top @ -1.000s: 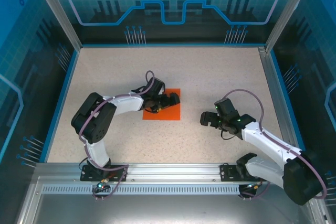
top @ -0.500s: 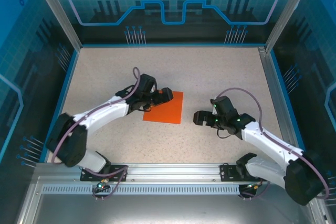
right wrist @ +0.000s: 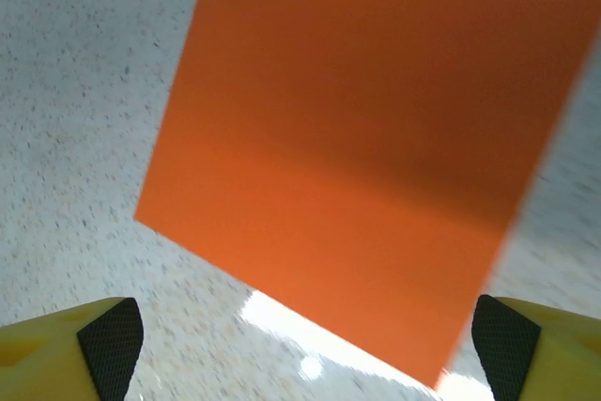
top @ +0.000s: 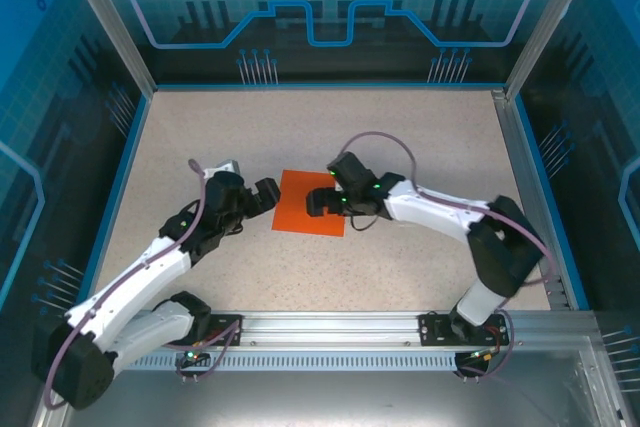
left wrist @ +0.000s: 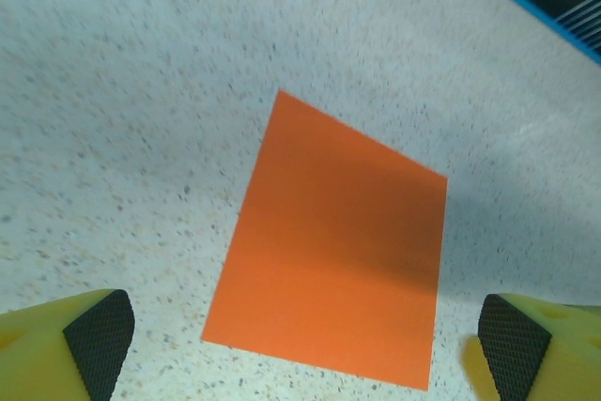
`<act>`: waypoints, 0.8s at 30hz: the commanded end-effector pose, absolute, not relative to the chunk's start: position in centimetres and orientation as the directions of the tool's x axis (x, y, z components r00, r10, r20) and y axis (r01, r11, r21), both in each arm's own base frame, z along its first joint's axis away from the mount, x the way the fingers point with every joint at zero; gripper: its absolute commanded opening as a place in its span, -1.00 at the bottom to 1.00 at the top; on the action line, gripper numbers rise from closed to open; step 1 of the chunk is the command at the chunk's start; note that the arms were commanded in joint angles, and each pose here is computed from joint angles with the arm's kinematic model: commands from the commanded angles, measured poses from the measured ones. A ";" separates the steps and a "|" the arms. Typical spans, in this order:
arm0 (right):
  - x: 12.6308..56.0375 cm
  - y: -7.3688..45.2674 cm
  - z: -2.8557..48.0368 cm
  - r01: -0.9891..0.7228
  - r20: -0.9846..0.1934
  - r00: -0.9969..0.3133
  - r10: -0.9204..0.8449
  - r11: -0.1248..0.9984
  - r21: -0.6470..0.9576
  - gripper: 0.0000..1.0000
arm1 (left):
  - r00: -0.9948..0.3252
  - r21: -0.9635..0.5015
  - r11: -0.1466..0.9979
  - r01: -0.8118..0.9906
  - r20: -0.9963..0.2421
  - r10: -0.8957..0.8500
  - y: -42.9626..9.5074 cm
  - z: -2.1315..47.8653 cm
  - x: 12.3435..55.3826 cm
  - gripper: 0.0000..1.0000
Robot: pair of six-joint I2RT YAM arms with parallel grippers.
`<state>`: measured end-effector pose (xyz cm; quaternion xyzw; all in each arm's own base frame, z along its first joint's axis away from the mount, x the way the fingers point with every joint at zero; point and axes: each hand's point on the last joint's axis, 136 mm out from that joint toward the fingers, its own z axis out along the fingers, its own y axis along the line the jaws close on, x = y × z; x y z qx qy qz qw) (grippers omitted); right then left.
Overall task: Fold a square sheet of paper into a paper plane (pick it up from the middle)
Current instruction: Move the square sheet of paper to the center of the table.
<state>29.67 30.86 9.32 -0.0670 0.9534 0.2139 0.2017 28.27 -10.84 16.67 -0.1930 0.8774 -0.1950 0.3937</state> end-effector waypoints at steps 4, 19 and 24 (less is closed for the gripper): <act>29.7 35.7 6.9 -0.210 -0.335 -0.939 -0.078 0.901 0.380 0.85 | -0.541 -0.438 0.882 -0.172 -0.706 -0.456 -8.7 16.9 28.1 0.97; 28.5 34.2 -0.6 -0.159 -0.154 -0.983 -0.104 0.901 0.405 0.84 | -0.621 -0.445 0.891 -0.093 -0.674 -0.401 -10.6 17.1 27.8 0.97; 27.6 31.0 -1.7 -0.158 -0.118 -0.986 -0.121 0.906 0.392 0.84 | -0.651 -0.405 0.913 -0.050 -0.680 -0.338 -10.9 17.4 27.5 0.97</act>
